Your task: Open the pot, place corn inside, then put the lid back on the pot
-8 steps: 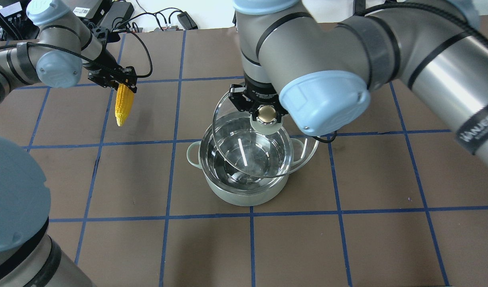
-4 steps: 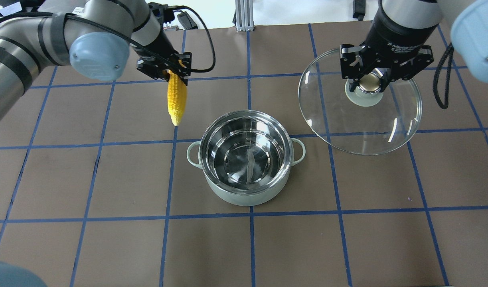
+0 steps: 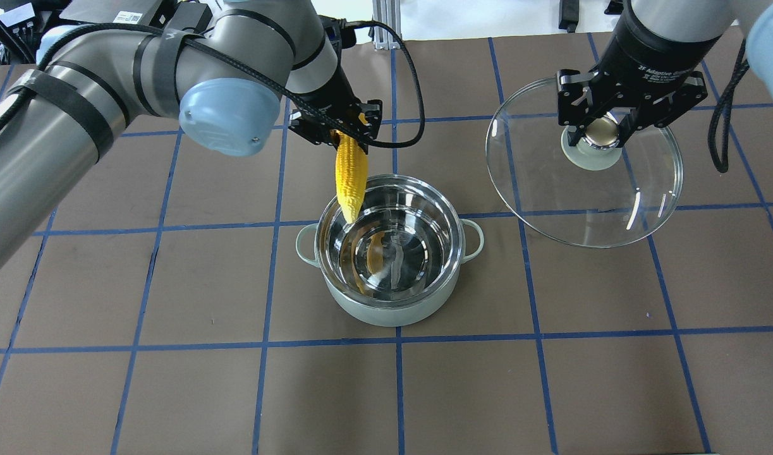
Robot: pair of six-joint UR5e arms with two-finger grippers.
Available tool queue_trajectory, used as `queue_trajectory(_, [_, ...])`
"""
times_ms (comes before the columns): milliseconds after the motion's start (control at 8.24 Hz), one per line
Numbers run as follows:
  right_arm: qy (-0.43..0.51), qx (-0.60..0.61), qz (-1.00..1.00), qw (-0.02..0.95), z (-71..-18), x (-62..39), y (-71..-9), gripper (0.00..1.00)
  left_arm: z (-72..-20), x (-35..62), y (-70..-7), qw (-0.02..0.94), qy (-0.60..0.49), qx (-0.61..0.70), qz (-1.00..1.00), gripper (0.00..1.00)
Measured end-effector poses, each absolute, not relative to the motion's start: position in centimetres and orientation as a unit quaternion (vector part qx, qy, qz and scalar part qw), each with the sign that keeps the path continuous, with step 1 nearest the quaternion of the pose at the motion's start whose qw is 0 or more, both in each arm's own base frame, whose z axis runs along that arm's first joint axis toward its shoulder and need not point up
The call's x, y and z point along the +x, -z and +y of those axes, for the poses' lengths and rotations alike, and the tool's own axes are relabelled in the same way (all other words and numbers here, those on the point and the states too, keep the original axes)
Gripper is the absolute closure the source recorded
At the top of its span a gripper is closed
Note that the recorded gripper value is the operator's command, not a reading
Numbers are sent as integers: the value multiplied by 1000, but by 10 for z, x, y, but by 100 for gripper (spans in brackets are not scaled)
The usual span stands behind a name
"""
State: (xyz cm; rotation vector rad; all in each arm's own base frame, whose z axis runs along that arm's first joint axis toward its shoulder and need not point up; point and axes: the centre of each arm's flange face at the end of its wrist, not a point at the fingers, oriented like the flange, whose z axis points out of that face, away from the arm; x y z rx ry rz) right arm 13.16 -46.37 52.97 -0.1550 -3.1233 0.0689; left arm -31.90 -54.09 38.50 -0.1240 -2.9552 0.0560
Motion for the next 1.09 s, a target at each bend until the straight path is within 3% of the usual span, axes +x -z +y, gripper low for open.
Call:
queue_trajectory(607, [-12, -49, -999, 2, -461, 133, -528, 82, -488, -349, -304, 73, 70, -52, -994, 100])
queue_trajectory(728, [-12, -48, -999, 2, -461, 133, -528, 82, -485, -349, -290, 69, 80, -50, -993, 95])
queue_trajectory(850, [-11, -48, -999, 2, -461, 133, -527, 82, -485, -350, -281, 66, 87, -49, -993, 66])
queue_trajectory(971, [-11, -48, -999, 2, -461, 133, -527, 82, -486, -350, -276, 64, 90, -44, -993, 10])
queue_trajectory(1092, [-11, -48, -999, 2, -461, 133, -527, 82, -487, -350, -274, 63, 91, -40, -993, 0])
